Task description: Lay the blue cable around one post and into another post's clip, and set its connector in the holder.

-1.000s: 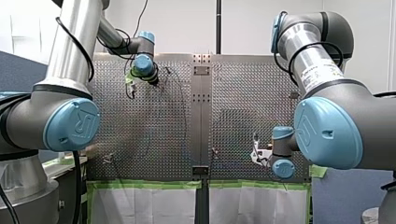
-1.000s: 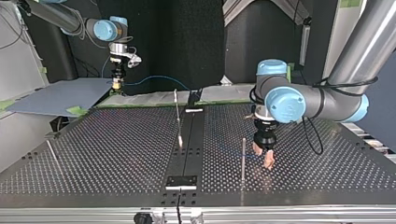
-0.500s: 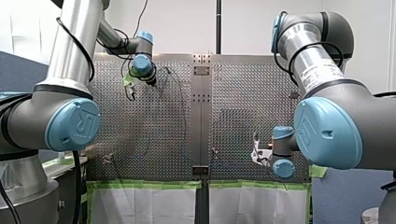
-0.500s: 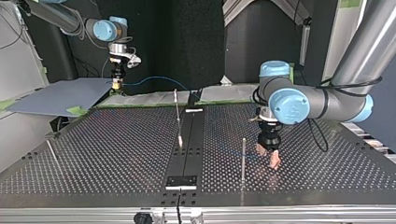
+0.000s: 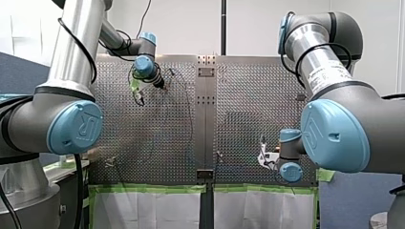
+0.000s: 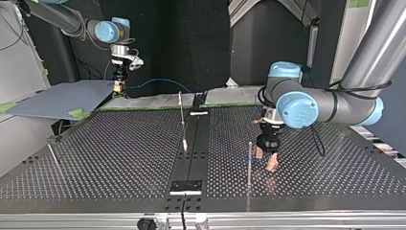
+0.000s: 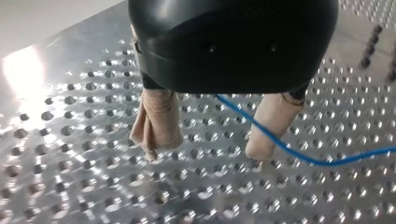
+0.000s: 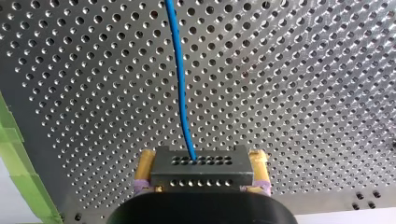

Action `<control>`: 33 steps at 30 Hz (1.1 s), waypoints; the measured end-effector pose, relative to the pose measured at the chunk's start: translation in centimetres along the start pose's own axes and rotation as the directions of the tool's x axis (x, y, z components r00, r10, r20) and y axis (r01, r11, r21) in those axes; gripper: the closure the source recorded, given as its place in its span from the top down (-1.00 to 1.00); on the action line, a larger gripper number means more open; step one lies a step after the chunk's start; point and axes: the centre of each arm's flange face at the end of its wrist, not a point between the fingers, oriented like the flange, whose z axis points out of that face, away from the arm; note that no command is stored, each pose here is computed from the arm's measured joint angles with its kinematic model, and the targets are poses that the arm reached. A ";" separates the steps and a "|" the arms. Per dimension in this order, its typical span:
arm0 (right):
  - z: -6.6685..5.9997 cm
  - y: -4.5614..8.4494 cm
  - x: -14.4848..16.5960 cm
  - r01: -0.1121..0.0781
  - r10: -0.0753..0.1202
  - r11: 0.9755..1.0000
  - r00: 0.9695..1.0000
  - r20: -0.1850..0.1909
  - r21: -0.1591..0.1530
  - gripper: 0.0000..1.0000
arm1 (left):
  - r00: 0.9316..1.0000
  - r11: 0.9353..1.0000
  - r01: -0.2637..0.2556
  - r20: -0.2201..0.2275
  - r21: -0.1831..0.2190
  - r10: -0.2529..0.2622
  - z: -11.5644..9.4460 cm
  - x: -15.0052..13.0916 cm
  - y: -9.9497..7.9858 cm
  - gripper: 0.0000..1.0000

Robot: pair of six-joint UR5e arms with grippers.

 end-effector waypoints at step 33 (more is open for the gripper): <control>0.0 -0.1 0.0 0.005 -0.005 1.000 1.000 0.003 0.001 -1.00 | 0.963 0.965 0.258 -0.061 -0.045 -0.261 -4.8 -1.6 0.8 1.00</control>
